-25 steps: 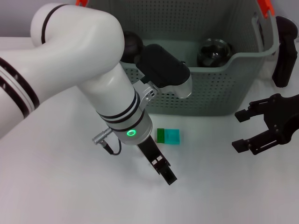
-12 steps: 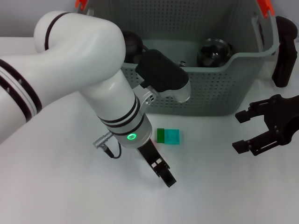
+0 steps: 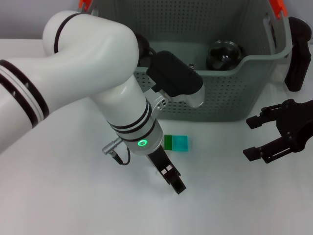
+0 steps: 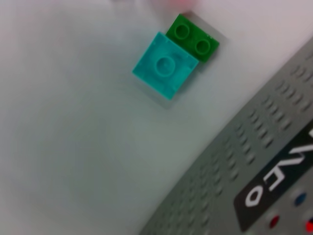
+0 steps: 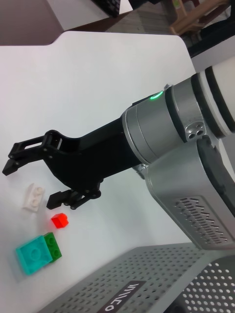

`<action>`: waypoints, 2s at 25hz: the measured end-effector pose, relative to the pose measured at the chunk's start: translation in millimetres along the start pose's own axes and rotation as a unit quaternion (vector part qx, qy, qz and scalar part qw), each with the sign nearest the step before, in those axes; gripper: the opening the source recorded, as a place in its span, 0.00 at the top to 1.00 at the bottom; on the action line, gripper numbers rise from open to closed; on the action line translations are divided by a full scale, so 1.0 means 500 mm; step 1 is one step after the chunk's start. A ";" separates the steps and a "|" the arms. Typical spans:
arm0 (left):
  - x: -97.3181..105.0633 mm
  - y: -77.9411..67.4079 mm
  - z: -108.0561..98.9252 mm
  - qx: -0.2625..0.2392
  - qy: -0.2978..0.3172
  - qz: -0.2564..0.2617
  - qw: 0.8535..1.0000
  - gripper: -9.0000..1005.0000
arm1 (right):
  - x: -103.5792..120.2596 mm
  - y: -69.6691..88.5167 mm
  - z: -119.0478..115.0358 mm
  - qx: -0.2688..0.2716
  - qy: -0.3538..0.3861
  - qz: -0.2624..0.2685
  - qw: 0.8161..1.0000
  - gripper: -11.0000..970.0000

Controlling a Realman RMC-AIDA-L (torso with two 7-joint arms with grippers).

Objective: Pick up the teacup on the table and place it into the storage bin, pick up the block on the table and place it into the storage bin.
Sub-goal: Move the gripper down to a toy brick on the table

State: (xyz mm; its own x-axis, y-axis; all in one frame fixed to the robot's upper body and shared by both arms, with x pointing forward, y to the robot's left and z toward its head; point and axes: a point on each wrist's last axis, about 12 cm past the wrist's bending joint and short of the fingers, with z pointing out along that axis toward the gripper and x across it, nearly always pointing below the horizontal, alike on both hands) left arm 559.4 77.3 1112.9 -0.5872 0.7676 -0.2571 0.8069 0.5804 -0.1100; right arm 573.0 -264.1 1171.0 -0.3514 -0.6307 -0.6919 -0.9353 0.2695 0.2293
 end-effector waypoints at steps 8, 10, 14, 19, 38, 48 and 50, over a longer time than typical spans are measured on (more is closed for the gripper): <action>-0.004 -0.001 0.004 -0.003 0.005 0.005 1.000 0.28 | 0.000 0.001 0.002 -0.001 -0.001 0.000 1.000 0.02; -0.003 0.001 0.007 -0.004 0.006 0.003 1.000 0.31 | 0.000 0.001 0.002 -0.001 -0.001 0.000 1.000 0.02; -0.004 0.003 0.008 -0.006 0.006 0.002 1.000 0.36 | 0.000 0.001 0.002 -0.001 -0.002 0.000 1.000 0.02; -0.006 0.000 0.009 -0.008 0.006 0.006 1.000 0.41 | -0.001 0.001 0.003 -0.001 -0.002 0.000 1.000 0.02; -0.009 -0.001 0.012 -0.026 0.010 0.012 1.000 0.79 | -0.002 0.001 0.002 0.001 -0.005 -0.001 1.000 0.02; -0.012 -0.001 0.006 -0.023 0.014 0.014 1.000 0.77 | -0.003 0.001 0.002 0.001 -0.006 -0.001 1.000 0.02; -0.012 -0.001 0.006 -0.024 0.015 0.015 0.999 0.77 | -0.003 0.001 0.002 0.003 -0.006 -0.001 1.000 0.02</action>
State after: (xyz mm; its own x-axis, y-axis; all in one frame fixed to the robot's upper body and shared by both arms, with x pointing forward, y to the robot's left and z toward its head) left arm 562.6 71.5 1111.7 -0.5643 0.7926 -0.2312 0.8210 0.5681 -0.0564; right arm 573.2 -262.5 1171.3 -0.3489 -0.6220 -0.7010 -0.9358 0.2720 0.2244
